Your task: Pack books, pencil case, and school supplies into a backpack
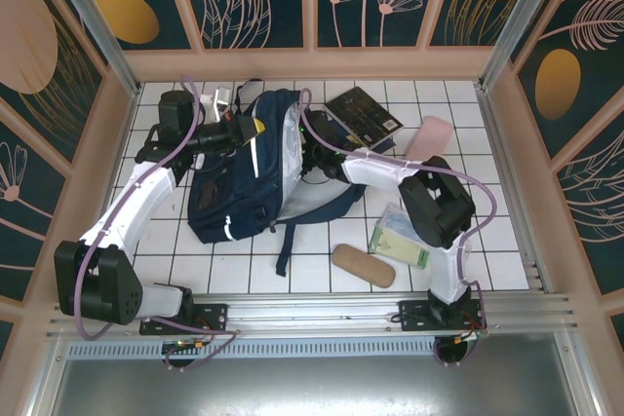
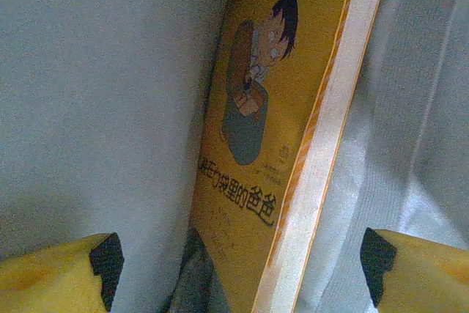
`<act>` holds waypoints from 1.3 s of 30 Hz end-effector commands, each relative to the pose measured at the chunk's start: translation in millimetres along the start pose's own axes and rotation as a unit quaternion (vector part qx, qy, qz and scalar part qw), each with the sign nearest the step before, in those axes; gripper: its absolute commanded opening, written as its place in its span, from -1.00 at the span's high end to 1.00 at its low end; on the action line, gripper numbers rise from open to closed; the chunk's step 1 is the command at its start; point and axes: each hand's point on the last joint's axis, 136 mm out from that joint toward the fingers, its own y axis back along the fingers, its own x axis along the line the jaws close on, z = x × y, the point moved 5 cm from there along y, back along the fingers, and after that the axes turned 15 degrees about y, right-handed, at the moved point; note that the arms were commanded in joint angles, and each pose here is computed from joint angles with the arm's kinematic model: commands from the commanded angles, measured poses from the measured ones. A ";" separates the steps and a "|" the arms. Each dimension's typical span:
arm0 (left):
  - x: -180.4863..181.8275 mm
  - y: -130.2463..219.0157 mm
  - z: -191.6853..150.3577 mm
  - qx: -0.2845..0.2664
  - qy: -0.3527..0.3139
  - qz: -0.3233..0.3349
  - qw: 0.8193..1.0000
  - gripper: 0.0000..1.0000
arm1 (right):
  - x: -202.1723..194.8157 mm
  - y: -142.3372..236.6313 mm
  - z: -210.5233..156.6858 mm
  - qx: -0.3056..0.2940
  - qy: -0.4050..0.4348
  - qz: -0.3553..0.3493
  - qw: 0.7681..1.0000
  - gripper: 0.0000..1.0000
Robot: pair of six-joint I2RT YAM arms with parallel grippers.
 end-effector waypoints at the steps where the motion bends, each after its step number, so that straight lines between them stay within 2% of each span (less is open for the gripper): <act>1: -0.1 10.4 15.9 -0.058 -0.013 0.001 0.998 1.00 | 6.1 22.8 4.7 -0.010 0.066 -0.015 0.998 -0.71; 3: 3.9 10.0 18.9 -0.063 -0.010 0.005 0.998 1.00 | 2.9 28.9 5.4 -0.006 0.071 -0.028 0.997 -0.68; 5: 6.4 11.2 23.8 -0.079 -0.007 0.014 0.997 1.00 | -12.1 40.7 9.2 -0.017 0.061 -0.074 0.995 -0.64; 7: 9.5 12.8 29.4 -0.097 -0.003 0.021 0.995 1.00 | -38.0 61.0 15.4 -0.036 0.028 -0.113 0.993 -0.58; 11: 19.6 11.5 40.0 -0.130 0.007 0.036 0.991 1.00 | -72.8 111.2 36.0 -0.081 -0.002 -0.131 0.988 -0.48; 14: 36.7 9.4 53.6 -0.172 0.018 0.072 0.982 1.00 | -90.5 149.3 60.7 -0.135 0.011 -0.178 0.975 -0.50; 17: 56.4 5.8 69.5 -0.213 0.033 0.113 0.970 1.00 | -126.8 172.8 87.3 -0.169 -0.001 -0.231 0.958 -0.55; 22: 87.4 -13.8 86.6 -0.216 0.061 0.149 0.963 1.00 | -200.8 179.1 134.7 -0.149 -0.014 -0.323 0.934 -0.58; 27: 104.7 -23.3 88.2 -0.209 0.068 0.161 0.962 1.00 | -253.5 164.6 174.3 -0.114 0.050 -0.364 0.923 -0.61; 34: 120.9 -14.0 87.1 -0.230 0.052 0.217 0.947 1.00 | -304.7 157.8 202.9 -0.111 0.050 -0.319 0.940 -0.61; 35: 123.4 -13.3 87.0 -0.230 0.053 0.224 0.946 0.91 | -311.7 156.2 203.2 -0.107 0.042 -0.315 0.942 -0.60; 37: 128.2 -12.9 85.6 -0.228 0.055 0.238 0.943 0.56 | -323.3 149.9 198.4 -0.099 0.030 -0.290 0.952 -0.60; 39: 129.0 -9.6 87.0 -0.234 0.057 0.253 0.937 0.13 | -330.4 141.7 191.0 -0.089 0.026 -0.276 0.957 -0.59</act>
